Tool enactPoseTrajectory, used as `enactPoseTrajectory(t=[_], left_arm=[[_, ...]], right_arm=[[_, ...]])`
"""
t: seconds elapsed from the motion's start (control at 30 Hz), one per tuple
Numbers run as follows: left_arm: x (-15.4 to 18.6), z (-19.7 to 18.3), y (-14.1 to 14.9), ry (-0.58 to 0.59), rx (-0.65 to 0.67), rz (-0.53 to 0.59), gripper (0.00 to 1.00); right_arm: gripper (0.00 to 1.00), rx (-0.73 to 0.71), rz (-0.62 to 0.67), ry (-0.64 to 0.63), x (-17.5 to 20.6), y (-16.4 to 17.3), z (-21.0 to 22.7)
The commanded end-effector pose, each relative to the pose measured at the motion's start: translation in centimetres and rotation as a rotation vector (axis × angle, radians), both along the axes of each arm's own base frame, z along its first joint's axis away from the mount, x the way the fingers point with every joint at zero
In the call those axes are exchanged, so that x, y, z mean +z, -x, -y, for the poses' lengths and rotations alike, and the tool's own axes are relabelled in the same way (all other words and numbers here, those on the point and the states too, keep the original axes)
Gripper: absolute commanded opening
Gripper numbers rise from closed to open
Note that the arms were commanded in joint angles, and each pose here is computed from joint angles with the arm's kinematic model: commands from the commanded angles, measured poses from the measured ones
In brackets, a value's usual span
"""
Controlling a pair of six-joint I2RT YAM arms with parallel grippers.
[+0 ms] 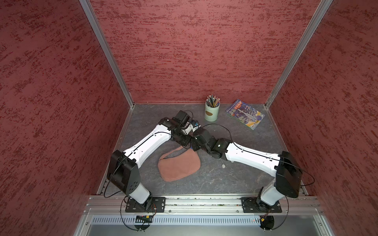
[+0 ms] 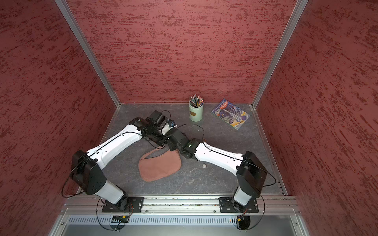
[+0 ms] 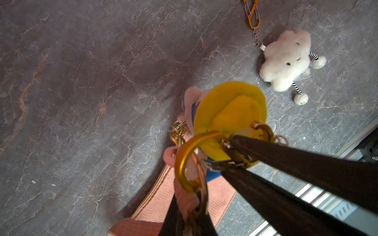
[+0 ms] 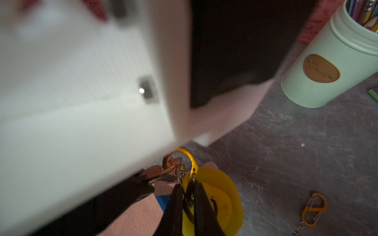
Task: Remove the decoration from the bag
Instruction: Remove the decoration item from the bag.
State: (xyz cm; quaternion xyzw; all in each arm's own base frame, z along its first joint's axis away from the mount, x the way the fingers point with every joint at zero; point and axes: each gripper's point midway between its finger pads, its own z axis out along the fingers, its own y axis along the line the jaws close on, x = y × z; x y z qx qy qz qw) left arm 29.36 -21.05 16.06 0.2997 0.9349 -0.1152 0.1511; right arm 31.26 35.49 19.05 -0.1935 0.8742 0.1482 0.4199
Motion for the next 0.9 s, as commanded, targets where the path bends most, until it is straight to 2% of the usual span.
enactPoseTrajectory(t=[0.0, 0.23, 0.43, 0.6, 0.87], left_arm=[[-0.5, 0.0, 0.2, -0.002, 0.007, -0.013, 0.0], [-0.8, -1.7, -0.1, -0.025, 0.059, -0.022, 0.0], [-0.3, -1.1, 0.4, 0.015, 0.044, -0.018, 0.0], [-0.3, -1.6, 0.4, 0.005, 0.056, -0.016, 0.0], [0.8, -5.9, -0.4, 0.014, 0.169, 0.005, 0.0]], right_arm=[[0.13, -0.049, 0.079, -0.067, 3.0, -1.5, -0.7], [0.13, -0.086, 0.092, -0.05, 3.2, -1.9, 0.5], [0.13, -0.112, 0.073, -0.05, 2.5, -2.5, 1.0], [0.13, -0.096, 0.065, -0.08, 3.1, -2.6, 0.4], [0.14, -0.089, -0.04, -0.169, 3.4, 0.7, 2.2]])
